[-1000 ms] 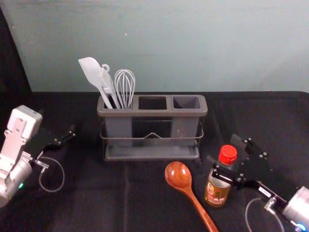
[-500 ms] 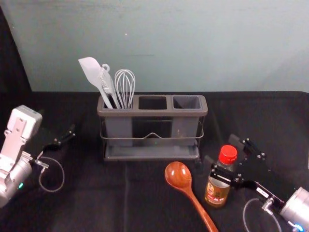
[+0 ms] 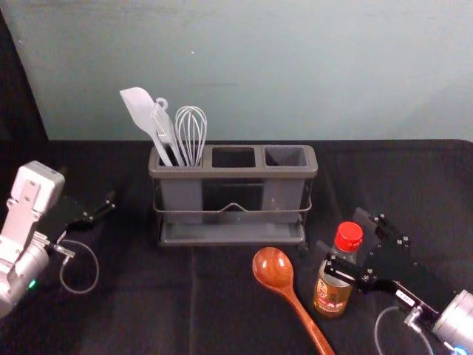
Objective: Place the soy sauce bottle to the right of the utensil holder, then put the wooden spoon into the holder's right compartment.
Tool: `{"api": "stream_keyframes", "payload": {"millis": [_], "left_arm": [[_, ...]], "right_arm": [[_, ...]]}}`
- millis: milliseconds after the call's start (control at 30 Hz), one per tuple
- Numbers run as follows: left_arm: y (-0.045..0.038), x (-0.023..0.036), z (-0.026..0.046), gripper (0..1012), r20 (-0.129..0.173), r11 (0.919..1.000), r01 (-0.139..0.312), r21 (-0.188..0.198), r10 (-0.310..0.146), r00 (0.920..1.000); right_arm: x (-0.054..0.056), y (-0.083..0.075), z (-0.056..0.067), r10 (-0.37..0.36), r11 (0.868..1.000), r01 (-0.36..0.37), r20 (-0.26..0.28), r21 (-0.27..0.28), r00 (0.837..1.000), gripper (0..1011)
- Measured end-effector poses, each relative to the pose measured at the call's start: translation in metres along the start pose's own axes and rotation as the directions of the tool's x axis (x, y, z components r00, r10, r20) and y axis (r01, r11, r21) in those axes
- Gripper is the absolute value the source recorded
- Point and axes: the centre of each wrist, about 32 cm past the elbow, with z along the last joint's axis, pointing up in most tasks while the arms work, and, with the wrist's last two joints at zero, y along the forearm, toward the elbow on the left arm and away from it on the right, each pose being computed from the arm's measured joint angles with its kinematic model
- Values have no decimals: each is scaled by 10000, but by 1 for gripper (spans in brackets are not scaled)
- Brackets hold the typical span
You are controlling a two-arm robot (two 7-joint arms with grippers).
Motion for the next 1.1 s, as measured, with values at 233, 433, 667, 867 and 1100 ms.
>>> {"api": "stream_keyframes", "payload": {"millis": [233,433,667,867,1100], "left_arm": [[0,0,0,1011,0,10000,1,0,-1,10000],[0,0,0,1011,0,10000,1,0,-1,10000],[0,0,0,1011,0,10000,1,0,-1,10000],[0,0,0,1011,0,10000,0,0,0,10000],[0,0,0,1011,0,10000,0,0,0,10000]], "right_arm": [[-6,-8,-7,66,10000,-66,10,16,10000,947],[-13,-20,5,86,10000,-86,-37,-3,10000,812],[-11,-24,11,145,9999,-145,-57,-34,9999,596],[-15,-23,12,153,9999,-153,-70,-34,9999,399],[-17,-26,23,190,9998,-190,-33,-21,9998,382]]}}
